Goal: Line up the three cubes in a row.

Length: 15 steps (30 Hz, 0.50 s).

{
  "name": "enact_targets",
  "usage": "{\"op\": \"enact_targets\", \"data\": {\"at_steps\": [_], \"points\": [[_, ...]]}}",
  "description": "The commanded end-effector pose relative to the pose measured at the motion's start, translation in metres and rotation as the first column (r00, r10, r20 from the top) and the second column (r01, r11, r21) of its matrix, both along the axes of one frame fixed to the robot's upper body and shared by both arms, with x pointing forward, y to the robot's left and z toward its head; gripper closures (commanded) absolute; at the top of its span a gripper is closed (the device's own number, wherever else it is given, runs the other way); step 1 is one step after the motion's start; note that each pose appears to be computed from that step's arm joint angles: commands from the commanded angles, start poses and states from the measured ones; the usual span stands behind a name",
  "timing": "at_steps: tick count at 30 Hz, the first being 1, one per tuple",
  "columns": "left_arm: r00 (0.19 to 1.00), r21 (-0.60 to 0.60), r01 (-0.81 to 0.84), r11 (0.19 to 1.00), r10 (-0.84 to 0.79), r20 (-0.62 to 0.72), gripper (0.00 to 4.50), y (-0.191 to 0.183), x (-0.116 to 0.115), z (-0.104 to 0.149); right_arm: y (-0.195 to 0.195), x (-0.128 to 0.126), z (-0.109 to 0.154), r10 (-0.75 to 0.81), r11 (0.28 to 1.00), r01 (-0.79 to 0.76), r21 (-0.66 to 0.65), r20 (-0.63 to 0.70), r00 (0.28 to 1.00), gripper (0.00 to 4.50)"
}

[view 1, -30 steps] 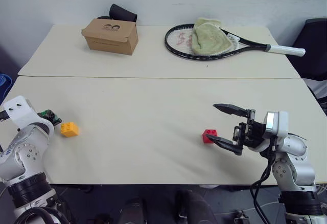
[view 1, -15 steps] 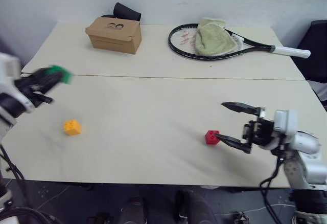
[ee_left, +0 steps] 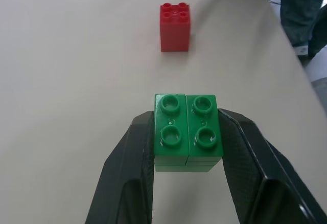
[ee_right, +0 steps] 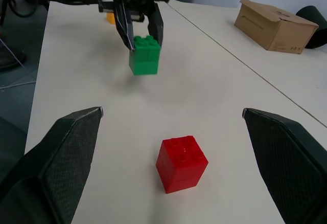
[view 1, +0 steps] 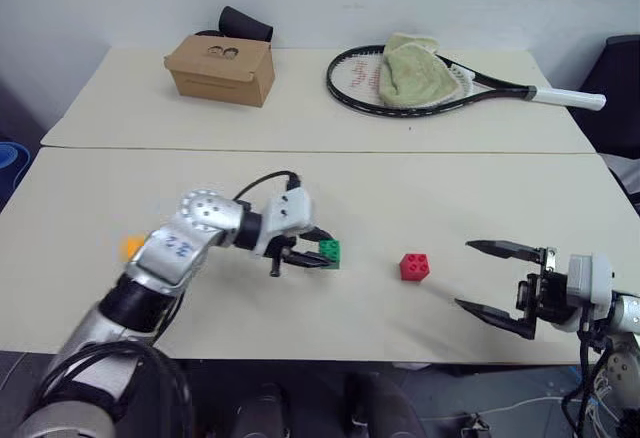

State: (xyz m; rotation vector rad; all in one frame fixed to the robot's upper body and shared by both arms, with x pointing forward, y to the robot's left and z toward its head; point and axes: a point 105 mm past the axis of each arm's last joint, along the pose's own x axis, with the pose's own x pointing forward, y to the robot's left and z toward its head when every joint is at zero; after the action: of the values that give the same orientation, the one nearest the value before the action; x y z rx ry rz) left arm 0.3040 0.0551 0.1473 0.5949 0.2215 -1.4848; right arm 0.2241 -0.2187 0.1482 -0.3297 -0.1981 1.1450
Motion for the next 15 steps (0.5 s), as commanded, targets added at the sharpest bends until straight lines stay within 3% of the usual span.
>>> {"op": "enact_targets", "data": {"at_steps": [1, 10, 15], "points": [[0.999, 0.059, -0.013, 0.998, 0.011, 0.036, 3.06, -0.008, 0.011, -0.007, 0.004, -0.009, 0.01, -0.008, 1.0, 0.008, -0.003, 0.034, 0.999, 0.0], [0.998, 0.06, 0.031, 0.998, -0.027, -0.064, 3.06, -0.027, 0.001, -0.02, 0.012, -0.015, 0.012, -0.04, 0.999, 0.04, -0.021, -0.005, 0.999, 0.0], [0.999, 0.086, -0.038, 0.996, 0.038, -0.008, 3.06, -0.024, 0.014, -0.023, 0.022, -0.008, 0.019, -0.034, 0.999, 0.034, -0.008, 0.009, 0.999, 0.0]]}}
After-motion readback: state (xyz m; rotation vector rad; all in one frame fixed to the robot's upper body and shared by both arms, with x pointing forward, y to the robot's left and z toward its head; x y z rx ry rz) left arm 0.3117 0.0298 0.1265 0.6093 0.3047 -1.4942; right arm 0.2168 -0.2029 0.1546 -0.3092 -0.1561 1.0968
